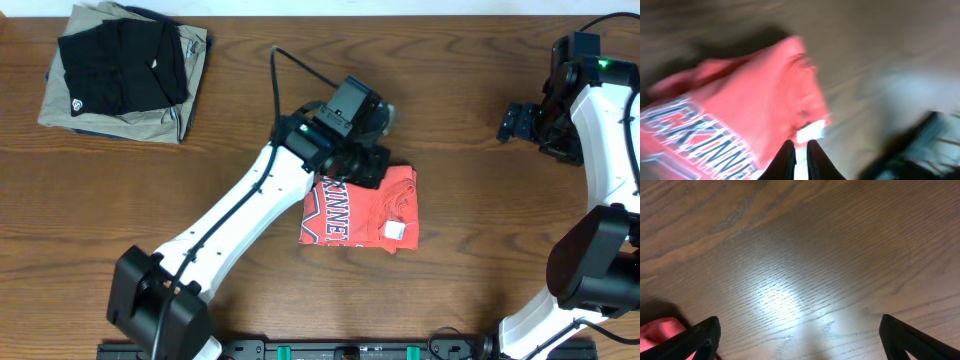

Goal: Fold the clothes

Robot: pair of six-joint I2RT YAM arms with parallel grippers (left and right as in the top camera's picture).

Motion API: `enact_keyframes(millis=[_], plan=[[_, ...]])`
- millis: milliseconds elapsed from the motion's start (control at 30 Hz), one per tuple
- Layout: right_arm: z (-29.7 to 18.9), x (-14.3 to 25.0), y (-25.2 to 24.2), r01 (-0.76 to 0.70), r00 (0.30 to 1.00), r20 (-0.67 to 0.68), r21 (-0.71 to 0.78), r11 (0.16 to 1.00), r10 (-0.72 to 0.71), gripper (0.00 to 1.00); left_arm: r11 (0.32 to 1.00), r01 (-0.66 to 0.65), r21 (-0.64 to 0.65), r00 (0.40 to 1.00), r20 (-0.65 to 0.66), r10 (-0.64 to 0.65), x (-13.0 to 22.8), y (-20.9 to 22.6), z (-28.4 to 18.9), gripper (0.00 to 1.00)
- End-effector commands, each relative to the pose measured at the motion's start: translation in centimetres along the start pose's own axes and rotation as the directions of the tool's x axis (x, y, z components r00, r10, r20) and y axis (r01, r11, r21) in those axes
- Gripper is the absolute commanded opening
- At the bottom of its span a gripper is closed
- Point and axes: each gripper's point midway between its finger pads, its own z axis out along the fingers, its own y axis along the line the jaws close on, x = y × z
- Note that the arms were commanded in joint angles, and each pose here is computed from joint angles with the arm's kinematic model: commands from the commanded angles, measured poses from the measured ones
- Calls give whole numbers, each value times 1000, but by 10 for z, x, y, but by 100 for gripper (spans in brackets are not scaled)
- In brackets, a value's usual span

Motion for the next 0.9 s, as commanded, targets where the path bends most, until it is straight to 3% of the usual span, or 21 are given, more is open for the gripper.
enact_keyframes(millis=[0, 167, 433, 633, 867], plan=[[-5, -3, -1, 11, 1000, 18, -5, 1000, -11, 99, 983, 34, -182, 999, -28, -39, 5, 50, 15, 12], [-5, -3, -1, 11, 1000, 18, -5, 1000, -11, 99, 980, 97, -176, 990, -88, -114, 9, 92, 39, 12], [-5, -3, -1, 11, 1000, 18, -5, 1000, -11, 99, 964, 189, 186, 964, -221, -147, 11, 104, 88, 12], [-5, -3, -1, 11, 1000, 18, -5, 1000, -11, 99, 970, 203, 131, 968, -176, -179, 0, 139, 99, 12], [-5, -3, -1, 11, 1000, 18, -5, 1000, -11, 99, 973, 216, 86, 976, -37, -213, -41, 149, 27, 11]])
